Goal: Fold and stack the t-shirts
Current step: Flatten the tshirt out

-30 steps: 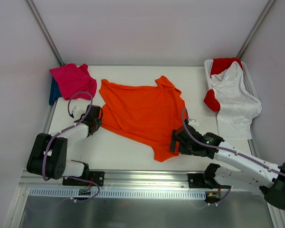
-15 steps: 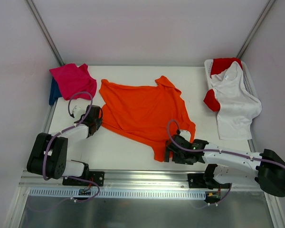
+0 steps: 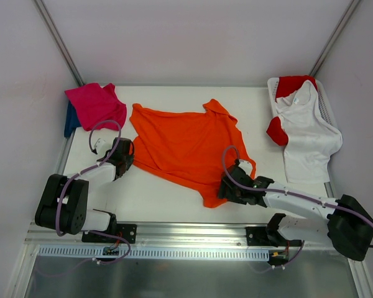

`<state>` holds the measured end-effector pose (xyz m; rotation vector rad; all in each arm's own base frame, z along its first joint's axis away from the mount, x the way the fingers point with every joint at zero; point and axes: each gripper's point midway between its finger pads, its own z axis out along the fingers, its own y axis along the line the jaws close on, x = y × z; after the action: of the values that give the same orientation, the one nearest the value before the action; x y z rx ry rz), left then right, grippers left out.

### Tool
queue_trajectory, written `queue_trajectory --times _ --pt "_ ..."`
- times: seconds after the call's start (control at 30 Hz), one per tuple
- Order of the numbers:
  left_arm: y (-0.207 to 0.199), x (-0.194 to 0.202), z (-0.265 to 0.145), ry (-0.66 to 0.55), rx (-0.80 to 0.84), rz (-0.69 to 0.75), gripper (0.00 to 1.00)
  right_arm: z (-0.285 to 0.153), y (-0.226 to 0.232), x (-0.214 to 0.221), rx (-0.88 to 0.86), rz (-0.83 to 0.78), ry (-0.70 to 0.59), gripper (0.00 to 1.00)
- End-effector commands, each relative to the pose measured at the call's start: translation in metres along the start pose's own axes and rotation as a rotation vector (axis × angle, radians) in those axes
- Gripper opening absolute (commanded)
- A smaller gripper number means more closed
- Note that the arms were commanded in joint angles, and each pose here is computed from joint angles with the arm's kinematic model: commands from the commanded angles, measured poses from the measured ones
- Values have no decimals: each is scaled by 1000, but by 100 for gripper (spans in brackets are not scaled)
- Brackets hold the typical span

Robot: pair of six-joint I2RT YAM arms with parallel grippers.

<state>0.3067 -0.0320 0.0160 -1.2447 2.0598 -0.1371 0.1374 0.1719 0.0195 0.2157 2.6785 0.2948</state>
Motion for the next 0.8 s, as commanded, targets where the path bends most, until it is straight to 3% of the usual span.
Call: queue_trajectory --times 0.0,0.07,0.17,0.3,0.4,0.43,0.53,0.57,0.67,0.77 --pt "26 13 1 52 -73 54 0 21 -12 4 40 -33 24 64" --pt "26 11 0 48 -71 58 0 24 -8 4 43 -40 41 55" --pt "25 9 0 34 -71 61 0 27 -7 9 46 -48 68 32" --pt "27 8 1 30 -80 64 0 30 -15 16 71 -46 93 20" --pt "27 10 3 38 -85 66 0 31 -21 22 85 -38 110 21" --pt "27 10 3 39 -88 68 0 30 -24 24 92 -32 116 22" --pt "27 10 4 38 -91 67 0 26 -33 28 125 -28 129 38" --pt "27 11 4 40 -90 67 0 24 -39 31 144 -31 138 54" --pt "27 11 5 41 -93 68 0 15 -44 33 147 -24 131 75" --pt "27 12 6 44 -95 70 0 7 -47 35 136 -14 119 76"
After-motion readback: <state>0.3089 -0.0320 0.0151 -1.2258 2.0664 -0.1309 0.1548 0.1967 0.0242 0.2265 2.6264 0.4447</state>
